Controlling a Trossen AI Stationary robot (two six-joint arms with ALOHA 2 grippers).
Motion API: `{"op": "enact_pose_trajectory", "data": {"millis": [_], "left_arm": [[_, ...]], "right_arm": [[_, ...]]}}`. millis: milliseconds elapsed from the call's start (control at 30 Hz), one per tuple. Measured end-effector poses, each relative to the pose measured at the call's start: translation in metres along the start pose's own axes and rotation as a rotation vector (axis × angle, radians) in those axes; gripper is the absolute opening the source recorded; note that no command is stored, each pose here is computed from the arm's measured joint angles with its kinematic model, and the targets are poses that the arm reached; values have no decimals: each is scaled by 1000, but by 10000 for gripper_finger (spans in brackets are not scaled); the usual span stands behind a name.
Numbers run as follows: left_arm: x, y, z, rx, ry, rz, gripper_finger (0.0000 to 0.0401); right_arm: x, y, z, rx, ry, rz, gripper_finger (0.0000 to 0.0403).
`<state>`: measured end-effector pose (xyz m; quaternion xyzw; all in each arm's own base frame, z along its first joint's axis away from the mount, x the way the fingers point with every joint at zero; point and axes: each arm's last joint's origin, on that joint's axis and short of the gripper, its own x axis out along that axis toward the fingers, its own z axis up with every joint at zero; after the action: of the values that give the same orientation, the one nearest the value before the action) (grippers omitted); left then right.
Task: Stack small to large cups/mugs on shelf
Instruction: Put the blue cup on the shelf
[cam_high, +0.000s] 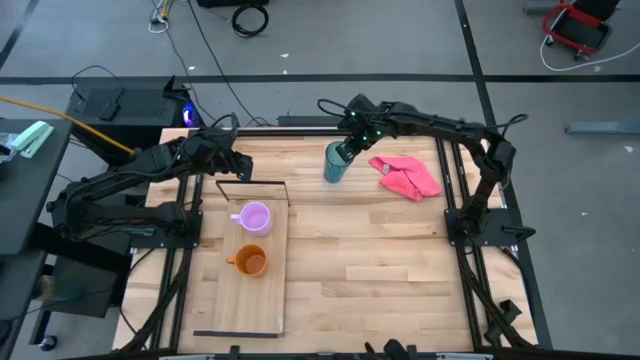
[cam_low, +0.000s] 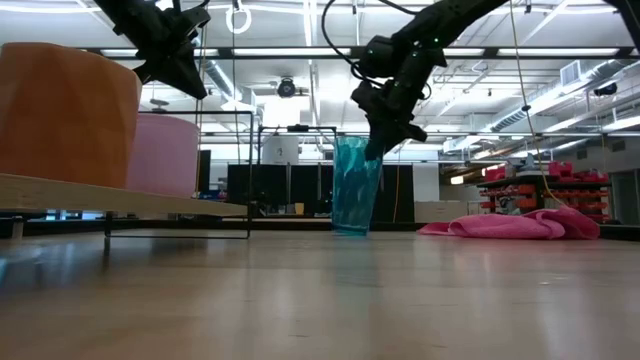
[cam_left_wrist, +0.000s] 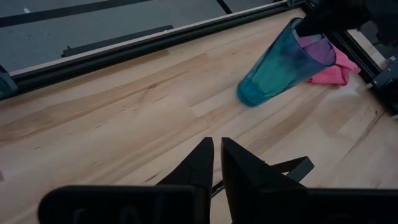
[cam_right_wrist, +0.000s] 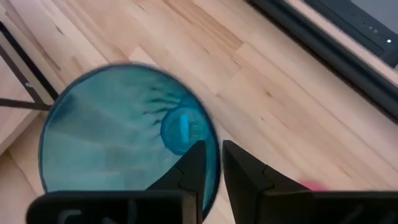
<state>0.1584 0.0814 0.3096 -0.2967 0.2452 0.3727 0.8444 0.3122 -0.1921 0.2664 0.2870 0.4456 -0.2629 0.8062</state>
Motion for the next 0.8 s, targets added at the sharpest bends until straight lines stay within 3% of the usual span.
{"op": "enact_pose_trajectory", "data": {"millis": [333, 567, 800], "left_arm": [[0, 0, 0, 0, 0, 0, 30], [0, 0, 0, 0, 0, 0, 32], [0, 0, 0, 0, 2, 2, 21]], "right_arm": [[1, 4, -2, 0, 1, -20, 59], [1, 4, -2, 5, 1, -21, 12], [1, 4, -2, 5, -1, -21, 9]]}}
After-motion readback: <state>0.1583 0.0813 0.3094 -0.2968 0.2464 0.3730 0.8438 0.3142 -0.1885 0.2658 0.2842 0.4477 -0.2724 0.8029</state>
